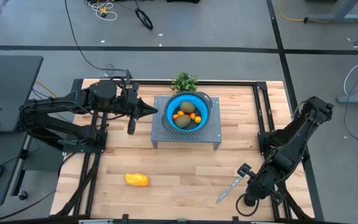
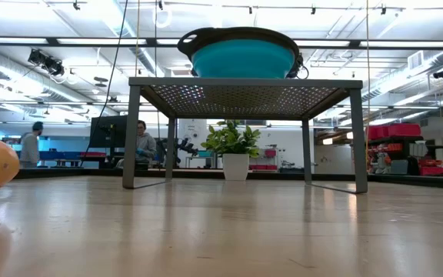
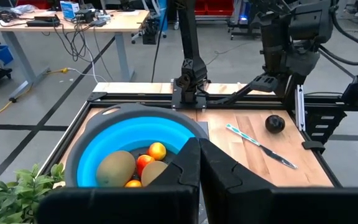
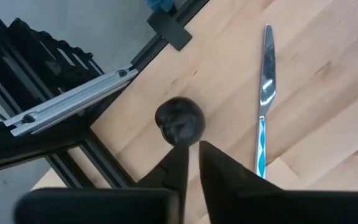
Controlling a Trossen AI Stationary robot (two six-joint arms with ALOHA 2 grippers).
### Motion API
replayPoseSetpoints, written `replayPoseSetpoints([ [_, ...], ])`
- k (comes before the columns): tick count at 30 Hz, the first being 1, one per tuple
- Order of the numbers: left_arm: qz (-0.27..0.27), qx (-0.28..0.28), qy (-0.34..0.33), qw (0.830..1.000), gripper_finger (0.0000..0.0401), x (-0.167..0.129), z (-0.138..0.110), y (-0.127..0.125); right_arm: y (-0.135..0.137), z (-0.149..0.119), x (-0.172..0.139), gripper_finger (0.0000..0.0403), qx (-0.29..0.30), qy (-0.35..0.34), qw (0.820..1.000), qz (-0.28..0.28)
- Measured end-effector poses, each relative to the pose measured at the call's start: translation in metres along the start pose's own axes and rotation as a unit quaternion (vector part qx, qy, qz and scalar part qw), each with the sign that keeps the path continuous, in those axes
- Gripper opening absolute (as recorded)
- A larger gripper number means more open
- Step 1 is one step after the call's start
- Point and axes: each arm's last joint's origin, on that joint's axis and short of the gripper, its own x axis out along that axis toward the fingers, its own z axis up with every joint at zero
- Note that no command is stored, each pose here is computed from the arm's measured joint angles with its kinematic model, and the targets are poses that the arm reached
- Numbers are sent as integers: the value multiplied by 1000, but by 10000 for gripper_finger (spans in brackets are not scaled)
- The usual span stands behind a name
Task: Pick & Place Fruit
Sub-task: Put the plum into the strainer bowl on the shelf
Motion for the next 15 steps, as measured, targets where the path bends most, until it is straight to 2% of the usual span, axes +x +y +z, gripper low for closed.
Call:
replayPoseSetpoints([
  [4, 2, -1, 0, 1000, 4, 0, 0, 0, 0, 0, 0, 97, 0, 0, 1000, 0],
  [15, 4, -5, 0, 1000, 3, 0, 0, 0, -1, 0, 0, 283, 5, 0, 1000, -12],
])
